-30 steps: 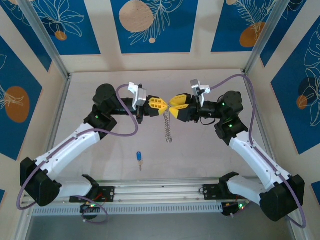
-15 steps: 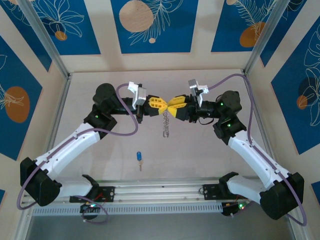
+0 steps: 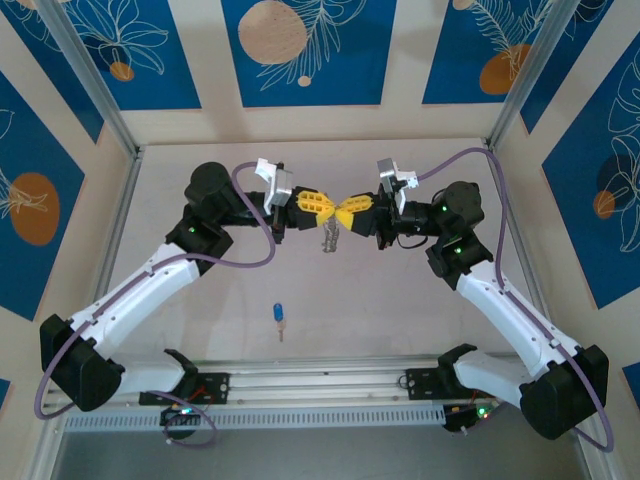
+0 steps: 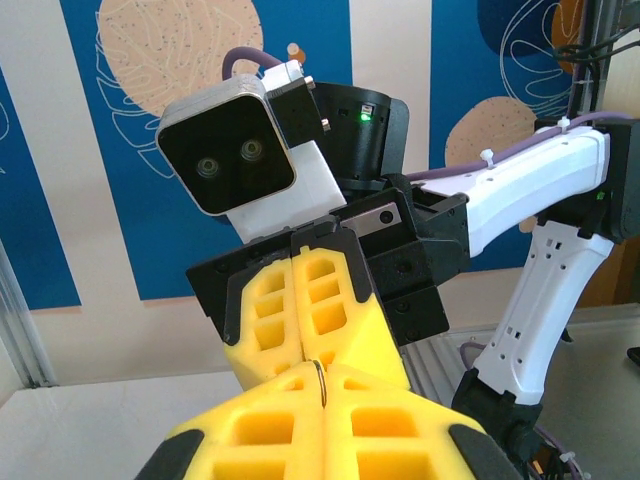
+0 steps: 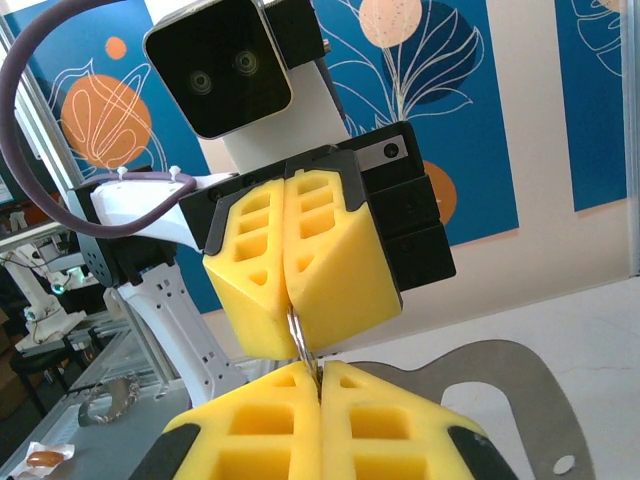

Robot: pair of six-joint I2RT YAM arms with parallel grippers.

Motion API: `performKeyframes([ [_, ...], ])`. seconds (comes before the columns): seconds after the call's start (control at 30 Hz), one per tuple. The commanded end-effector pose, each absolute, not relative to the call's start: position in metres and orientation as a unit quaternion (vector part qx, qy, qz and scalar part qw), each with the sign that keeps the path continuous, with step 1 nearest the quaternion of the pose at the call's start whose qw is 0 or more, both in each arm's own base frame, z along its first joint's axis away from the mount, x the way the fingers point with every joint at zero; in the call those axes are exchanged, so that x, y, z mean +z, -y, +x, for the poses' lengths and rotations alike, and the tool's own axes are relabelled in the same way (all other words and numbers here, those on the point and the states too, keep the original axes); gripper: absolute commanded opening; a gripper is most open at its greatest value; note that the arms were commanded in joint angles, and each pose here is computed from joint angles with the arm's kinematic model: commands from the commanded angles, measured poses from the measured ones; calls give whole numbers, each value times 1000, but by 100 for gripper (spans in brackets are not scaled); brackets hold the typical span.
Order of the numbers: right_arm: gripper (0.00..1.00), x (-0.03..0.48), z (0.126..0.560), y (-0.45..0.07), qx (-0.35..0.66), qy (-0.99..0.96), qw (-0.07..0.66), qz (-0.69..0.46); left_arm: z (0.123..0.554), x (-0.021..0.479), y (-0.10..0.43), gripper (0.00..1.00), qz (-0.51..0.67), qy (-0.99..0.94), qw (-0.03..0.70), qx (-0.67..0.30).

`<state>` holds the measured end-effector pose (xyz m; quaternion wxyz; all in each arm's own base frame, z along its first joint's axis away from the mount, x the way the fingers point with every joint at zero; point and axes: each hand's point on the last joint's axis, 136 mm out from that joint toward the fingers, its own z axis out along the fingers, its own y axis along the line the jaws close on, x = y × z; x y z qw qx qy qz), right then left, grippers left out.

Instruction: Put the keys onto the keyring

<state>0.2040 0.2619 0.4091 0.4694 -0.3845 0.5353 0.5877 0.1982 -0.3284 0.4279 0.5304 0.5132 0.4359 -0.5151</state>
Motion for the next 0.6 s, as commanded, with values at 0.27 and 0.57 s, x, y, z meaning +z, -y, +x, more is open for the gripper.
performKeyframes([
  [0.27, 0, 427, 218, -252, 577, -529, 516, -348, 232, 458, 300, 41, 391, -465, 654, -451],
  [0.57, 0, 433, 225, -250, 587, -519, 527, -328, 246, 456, 289, 54, 310, -468, 653, -510],
])
